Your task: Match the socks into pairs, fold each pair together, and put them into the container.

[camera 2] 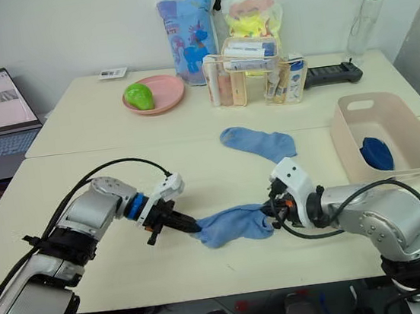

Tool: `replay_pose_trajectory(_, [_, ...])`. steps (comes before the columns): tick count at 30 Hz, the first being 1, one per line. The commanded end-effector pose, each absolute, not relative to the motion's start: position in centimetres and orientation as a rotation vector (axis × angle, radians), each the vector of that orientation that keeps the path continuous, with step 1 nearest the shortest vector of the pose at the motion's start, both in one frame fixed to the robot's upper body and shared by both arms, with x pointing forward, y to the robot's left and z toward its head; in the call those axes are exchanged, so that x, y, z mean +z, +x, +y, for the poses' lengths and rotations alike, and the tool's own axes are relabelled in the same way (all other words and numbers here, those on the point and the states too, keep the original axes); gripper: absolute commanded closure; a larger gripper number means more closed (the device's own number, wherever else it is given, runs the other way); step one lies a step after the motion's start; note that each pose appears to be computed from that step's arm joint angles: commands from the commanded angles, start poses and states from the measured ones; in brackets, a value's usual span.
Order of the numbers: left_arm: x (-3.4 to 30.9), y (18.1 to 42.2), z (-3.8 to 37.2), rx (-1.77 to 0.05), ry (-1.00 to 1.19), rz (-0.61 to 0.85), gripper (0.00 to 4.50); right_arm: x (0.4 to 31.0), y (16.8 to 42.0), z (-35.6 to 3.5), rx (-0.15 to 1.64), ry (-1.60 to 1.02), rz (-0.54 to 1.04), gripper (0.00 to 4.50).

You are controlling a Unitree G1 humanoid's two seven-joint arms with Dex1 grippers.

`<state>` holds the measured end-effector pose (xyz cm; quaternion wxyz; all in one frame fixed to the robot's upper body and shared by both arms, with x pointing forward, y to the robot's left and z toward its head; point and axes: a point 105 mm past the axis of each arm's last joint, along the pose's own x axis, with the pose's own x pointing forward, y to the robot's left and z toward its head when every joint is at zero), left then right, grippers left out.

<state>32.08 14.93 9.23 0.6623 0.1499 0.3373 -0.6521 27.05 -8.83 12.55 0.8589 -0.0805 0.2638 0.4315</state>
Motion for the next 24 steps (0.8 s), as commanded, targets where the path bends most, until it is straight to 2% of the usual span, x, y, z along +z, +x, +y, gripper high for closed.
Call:
replay_pose_trajectory(1, [10.2, 33.3, 14.9, -1.443, 0.326, 0.698, 4.50, 13.6, 27.6, -8.9, 0.907, -0.203, 0.485, 4.47])
replay_pose_trajectory(4, [10.7, 33.7, 15.3, -1.439, 0.363, 0.706, 4.50, 13.8, 28.4, -9.6, 0.877, -0.236, 0.457, 3.81])
replay_pose_trajectory(5, [10.9, 34.3, 15.3, -1.402, 0.360, 0.685, 4.16, 14.0, 28.7, -9.8, 0.863, -0.253, 0.441, 3.39])
replay_pose_trajectory(7, [11.4, 35.3, 15.2, -1.351, 0.340, 0.640, 3.85, 14.4, 29.2, -10.3, 0.844, -0.281, 0.412, 2.80])
replay_pose_trajectory(9, [11.9, 35.8, 15.3, -1.329, 0.333, 0.612, 3.26, 14.7, 29.5, -10.7, 0.836, -0.300, 0.392, 2.11])
replay_pose_trajectory(12, [14.7, 37.1, 16.3, -1.232, 0.242, 0.514, 2.30, 15.5, 29.8, -12.6, 0.798, -0.378, 0.343, 1.03])
replay_pose_trajectory(15, [16.1, 37.4, 17.6, -1.168, 0.151, 0.461, 1.34, 15.6, 29.6, -13.5, 0.765, -0.358, 0.318, 0.00])
replay_pose_trajectory(19, [16.2, 36.6, 18.2, -1.139, 0.042, 0.452, 0.09, 15.5, 28.5, -12.8, 0.777, -0.263, 0.283, 0.00])
replay_pose_trajectory(24, [14.0, 34.3, 17.0, -1.125, -0.108, 0.489, 0.01, 13.9, 28.4, -11.7, 0.695, -0.146, 0.271, 0.00])
